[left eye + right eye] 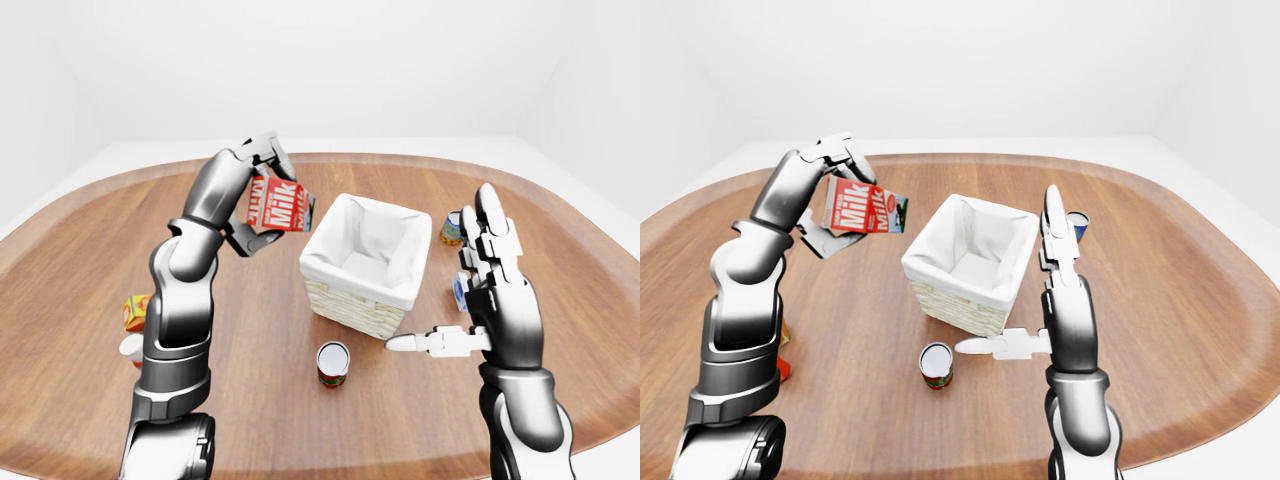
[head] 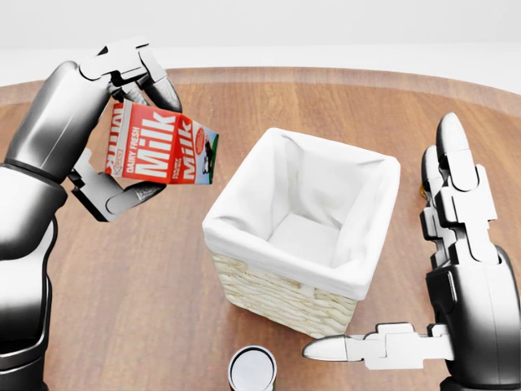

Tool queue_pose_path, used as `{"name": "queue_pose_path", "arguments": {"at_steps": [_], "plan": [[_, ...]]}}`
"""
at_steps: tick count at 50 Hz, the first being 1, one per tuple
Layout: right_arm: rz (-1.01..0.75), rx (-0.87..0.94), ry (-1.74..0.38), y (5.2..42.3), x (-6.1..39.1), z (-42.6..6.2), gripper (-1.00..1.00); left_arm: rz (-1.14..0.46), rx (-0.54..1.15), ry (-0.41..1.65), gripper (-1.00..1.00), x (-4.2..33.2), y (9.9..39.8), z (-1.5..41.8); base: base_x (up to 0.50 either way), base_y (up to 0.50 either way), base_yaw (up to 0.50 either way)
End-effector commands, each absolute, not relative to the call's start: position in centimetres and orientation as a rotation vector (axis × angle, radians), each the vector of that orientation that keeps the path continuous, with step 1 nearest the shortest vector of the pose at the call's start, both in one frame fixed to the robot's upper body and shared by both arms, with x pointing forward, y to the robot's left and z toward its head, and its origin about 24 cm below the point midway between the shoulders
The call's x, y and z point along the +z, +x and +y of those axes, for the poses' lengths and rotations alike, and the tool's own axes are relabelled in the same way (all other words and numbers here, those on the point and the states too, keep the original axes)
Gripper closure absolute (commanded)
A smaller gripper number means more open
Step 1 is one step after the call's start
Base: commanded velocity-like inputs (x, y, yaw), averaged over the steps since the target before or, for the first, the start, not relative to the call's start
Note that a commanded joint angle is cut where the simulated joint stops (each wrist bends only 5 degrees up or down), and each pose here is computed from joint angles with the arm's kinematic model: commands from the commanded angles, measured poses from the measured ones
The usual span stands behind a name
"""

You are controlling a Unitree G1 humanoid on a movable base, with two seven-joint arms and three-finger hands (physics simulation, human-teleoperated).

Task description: Pick the milk and place it in the basket.

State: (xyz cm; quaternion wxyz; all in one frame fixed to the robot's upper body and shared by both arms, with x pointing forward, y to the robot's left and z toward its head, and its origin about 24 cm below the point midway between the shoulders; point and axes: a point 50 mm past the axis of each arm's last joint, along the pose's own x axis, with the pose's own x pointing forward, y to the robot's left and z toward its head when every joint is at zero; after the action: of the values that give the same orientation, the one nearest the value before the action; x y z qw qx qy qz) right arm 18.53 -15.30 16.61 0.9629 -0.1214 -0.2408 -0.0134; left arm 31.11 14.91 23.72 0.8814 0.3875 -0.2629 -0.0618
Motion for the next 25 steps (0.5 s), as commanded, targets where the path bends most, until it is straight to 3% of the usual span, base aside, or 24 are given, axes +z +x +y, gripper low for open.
{"name": "queue_pose_path", "arguments": {"at_steps": [1,25], "plan": [[-0.49,-0.026,-0.245,18.5,16.7,-15.3,-1.0,-0.63,-0.154,0.725,1.0,24.7,30.5,13.5,0.0,0.0,0.0],[-0.487,-0.017,-0.245,18.5,16.6,-15.1,-1.0,-0.61,-0.197,0.723,1.0,23.9,30.7,11.8,0.0,0.0,0.0]]}}
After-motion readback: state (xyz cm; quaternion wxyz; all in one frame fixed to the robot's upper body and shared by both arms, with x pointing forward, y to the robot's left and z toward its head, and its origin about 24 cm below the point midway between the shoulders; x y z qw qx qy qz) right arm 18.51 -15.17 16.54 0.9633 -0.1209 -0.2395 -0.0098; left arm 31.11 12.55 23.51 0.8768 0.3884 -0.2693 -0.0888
